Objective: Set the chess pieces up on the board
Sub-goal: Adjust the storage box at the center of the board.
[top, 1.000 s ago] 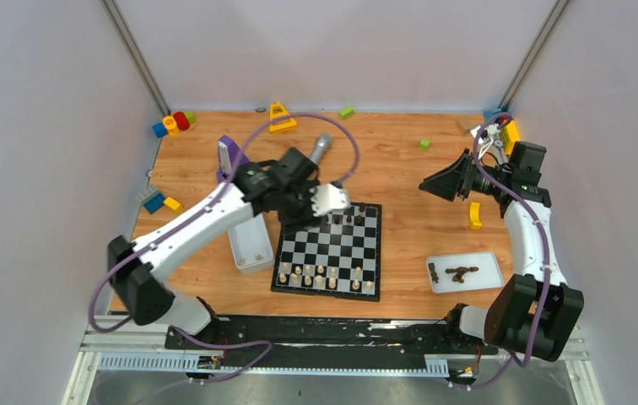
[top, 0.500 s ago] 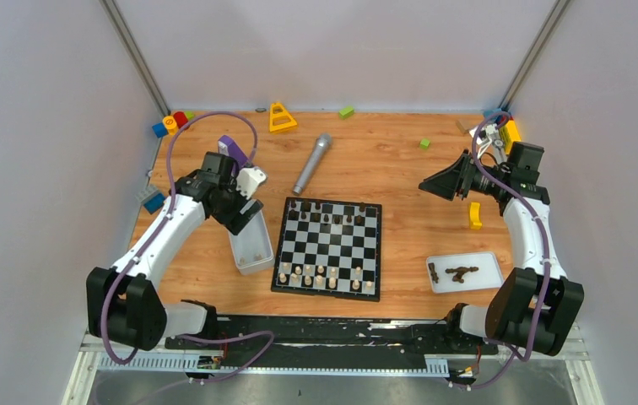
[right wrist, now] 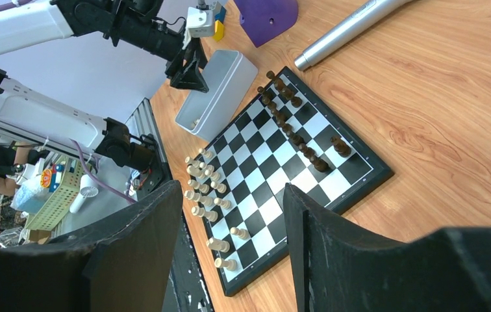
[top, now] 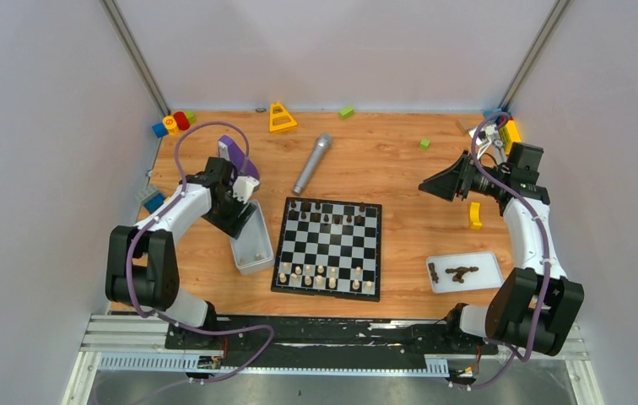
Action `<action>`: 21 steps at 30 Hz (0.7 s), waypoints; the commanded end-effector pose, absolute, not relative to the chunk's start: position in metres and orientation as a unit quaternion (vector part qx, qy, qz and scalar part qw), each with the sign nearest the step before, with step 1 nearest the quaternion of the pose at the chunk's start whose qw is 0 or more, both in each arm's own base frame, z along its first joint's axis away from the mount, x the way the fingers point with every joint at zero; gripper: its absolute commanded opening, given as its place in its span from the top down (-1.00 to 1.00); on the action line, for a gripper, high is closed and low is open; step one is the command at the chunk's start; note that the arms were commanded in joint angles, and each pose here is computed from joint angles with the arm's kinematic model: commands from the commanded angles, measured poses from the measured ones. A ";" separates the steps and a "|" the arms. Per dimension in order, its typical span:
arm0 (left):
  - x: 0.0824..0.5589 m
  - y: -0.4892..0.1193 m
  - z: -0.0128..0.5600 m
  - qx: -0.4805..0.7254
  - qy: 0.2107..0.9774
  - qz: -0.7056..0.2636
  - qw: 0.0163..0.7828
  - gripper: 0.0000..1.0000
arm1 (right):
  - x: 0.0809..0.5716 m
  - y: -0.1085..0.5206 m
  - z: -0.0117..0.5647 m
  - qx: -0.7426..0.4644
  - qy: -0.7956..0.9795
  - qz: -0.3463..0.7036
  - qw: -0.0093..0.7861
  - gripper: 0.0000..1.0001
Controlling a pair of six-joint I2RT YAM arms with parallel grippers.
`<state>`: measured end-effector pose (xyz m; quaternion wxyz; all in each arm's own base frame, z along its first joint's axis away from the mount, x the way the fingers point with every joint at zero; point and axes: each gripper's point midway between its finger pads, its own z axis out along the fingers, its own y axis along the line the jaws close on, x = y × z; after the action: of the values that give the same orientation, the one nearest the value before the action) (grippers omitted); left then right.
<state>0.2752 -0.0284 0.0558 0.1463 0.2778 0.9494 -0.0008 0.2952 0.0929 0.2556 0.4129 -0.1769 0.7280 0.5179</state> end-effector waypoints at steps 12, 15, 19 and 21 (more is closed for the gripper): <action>0.245 -0.019 0.054 0.377 0.916 -0.009 0.137 0.18 | 0.299 0.091 0.254 -0.191 0.723 0.515 0.420 -0.18; 0.245 -0.020 0.056 0.402 0.905 -0.014 0.138 0.22 | 0.300 0.091 0.252 -0.188 0.724 0.517 0.416 -0.18; 0.252 -0.030 0.057 0.430 0.889 -0.036 0.153 0.30 | 0.302 0.090 0.250 -0.185 0.726 0.518 0.413 -0.18; 0.256 -0.033 0.057 0.445 0.880 -0.045 0.157 0.36 | 0.302 0.089 0.249 -0.183 0.727 0.518 0.412 -0.18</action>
<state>0.2443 -0.0245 0.0485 0.1295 0.3962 0.9087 -0.0242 0.2989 0.0916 0.2442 0.3986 -0.1661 0.7337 0.5247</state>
